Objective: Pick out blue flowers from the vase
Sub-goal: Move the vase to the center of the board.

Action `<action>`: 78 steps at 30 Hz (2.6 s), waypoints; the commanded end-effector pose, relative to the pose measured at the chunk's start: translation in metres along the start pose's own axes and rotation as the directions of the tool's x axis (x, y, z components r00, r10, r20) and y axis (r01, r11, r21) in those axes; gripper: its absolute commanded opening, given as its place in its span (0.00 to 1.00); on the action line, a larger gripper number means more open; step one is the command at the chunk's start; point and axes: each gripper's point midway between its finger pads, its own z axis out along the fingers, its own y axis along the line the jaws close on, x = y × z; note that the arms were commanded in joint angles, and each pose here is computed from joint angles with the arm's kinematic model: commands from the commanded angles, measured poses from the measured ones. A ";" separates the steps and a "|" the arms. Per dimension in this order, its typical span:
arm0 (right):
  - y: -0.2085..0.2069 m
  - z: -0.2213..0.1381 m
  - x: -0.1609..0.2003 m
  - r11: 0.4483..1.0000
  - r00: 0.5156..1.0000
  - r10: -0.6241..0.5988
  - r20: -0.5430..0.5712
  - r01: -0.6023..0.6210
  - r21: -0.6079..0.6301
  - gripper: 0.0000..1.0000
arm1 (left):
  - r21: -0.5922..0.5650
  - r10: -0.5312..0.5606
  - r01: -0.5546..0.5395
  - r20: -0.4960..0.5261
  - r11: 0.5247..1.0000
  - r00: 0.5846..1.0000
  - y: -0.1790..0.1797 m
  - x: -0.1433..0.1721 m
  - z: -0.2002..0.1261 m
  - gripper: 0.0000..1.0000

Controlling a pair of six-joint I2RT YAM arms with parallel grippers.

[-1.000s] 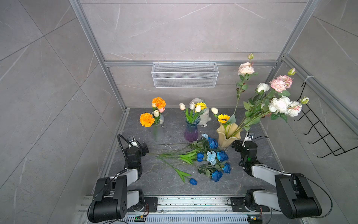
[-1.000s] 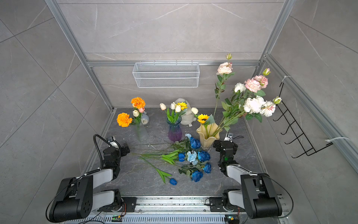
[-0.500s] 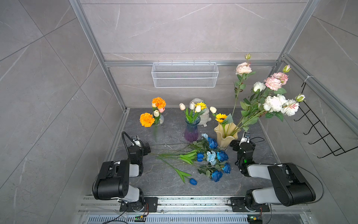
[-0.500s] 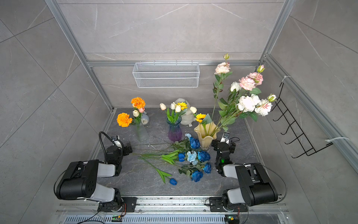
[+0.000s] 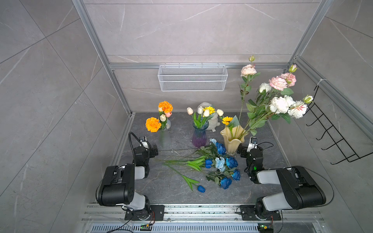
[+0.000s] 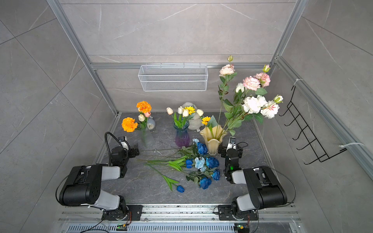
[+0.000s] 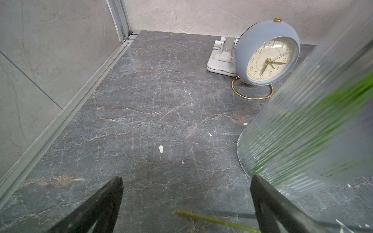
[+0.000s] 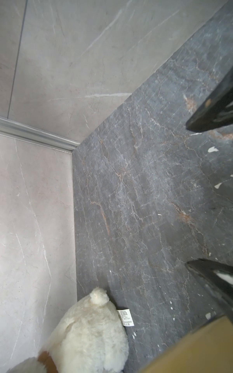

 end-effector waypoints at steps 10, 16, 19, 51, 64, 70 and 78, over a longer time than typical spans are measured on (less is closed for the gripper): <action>0.017 0.001 -0.012 0.998 0.999 -0.017 0.040 0.020 -0.065 1.00 | 0.017 0.019 -0.019 0.028 1.000 0.999 -0.004 -0.011 0.003 1.00; 0.017 -0.001 -0.012 0.998 0.998 -0.020 0.052 0.023 -0.060 1.00 | 0.016 0.019 -0.019 0.030 1.000 0.999 -0.004 -0.011 0.003 1.00; 0.017 -0.001 -0.012 0.998 0.998 -0.019 0.052 0.022 -0.061 1.00 | 0.016 0.019 -0.019 0.031 1.000 0.999 -0.004 -0.012 0.003 1.00; -0.010 -0.025 -0.032 0.999 0.998 0.008 0.065 -0.011 0.045 1.00 | 0.019 0.020 -0.021 0.032 1.000 0.999 -0.005 -0.011 0.002 1.00; -0.025 -0.033 -0.034 0.993 1.000 -0.001 0.004 0.000 0.116 1.00 | 0.021 0.021 -0.022 0.033 1.000 0.999 -0.005 -0.010 0.002 1.00; -0.037 -0.041 -0.028 0.983 0.998 0.054 -0.026 -0.049 0.177 1.00 | 0.021 0.021 -0.022 0.035 1.000 0.999 -0.005 -0.011 0.002 1.00; -0.067 -0.082 -0.019 0.934 0.946 0.210 -0.248 -0.120 0.335 1.00 | 0.020 0.020 -0.021 0.036 1.000 0.999 -0.005 -0.012 0.002 1.00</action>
